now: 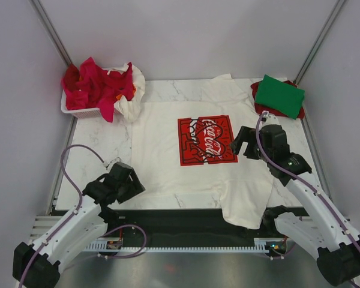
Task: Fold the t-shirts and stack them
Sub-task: Flatten the tshirt out, then fold the tshirt
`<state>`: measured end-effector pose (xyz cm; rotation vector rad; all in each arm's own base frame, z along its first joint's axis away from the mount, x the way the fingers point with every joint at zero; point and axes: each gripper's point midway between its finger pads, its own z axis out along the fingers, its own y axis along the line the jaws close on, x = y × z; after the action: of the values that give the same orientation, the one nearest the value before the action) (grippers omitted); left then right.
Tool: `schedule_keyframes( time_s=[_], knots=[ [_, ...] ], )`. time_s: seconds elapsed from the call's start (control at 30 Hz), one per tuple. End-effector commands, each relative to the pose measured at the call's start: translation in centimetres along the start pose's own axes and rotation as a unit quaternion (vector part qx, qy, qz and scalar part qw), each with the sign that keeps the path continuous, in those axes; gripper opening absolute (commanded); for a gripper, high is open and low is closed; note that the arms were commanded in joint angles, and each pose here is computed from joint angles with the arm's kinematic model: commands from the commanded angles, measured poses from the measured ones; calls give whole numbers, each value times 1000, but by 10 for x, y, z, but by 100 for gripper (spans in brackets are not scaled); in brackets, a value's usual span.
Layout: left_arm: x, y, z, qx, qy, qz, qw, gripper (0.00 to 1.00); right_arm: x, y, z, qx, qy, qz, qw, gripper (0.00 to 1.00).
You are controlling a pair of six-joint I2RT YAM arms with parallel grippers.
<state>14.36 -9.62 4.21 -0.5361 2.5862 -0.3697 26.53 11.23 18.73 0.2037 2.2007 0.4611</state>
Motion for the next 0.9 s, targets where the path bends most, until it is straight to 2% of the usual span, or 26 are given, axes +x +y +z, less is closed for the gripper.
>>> schedule_keyframes(
  time_s=[0.0, 0.13, 0.23, 0.33, 0.4, 0.57, 0.67, 0.7, 0.87],
  knots=[
    [-23, 1, 2, -19, -73, -136, 988, 71, 7, -4, 1, 5, 10, -16, 1000, 97],
    [-31, 9, 4, -41, -97, -135, 985, 71, 14, -7, 7, 7, 24, -26, 999, 97],
    [-27, 6, 4, -39, -79, -131, 987, 70, 17, -9, 11, 11, 31, -30, 999, 97],
    [-35, -7, -6, -17, -85, -120, 989, 64, 16, -9, 13, 11, 31, -32, 999, 98],
    [-36, -5, -7, -26, -84, -107, 990, 63, 16, -9, 14, 11, 30, -32, 999, 98],
    [-8, -5, 4, -43, -15, -85, 995, 63, 23, -14, 23, 21, 45, -38, 998, 97],
    [7, -5, 2, -63, 6, -68, 996, 69, 23, -17, 22, 25, 43, -42, 998, 98],
    [10, 5, 2, -90, 5, -62, 994, 75, 24, -18, 22, 27, 43, -43, 998, 98],
    [13, 13, 4, -124, -2, -56, 991, 80, 28, -21, 22, 32, 48, -44, 997, 98]
  ],
)
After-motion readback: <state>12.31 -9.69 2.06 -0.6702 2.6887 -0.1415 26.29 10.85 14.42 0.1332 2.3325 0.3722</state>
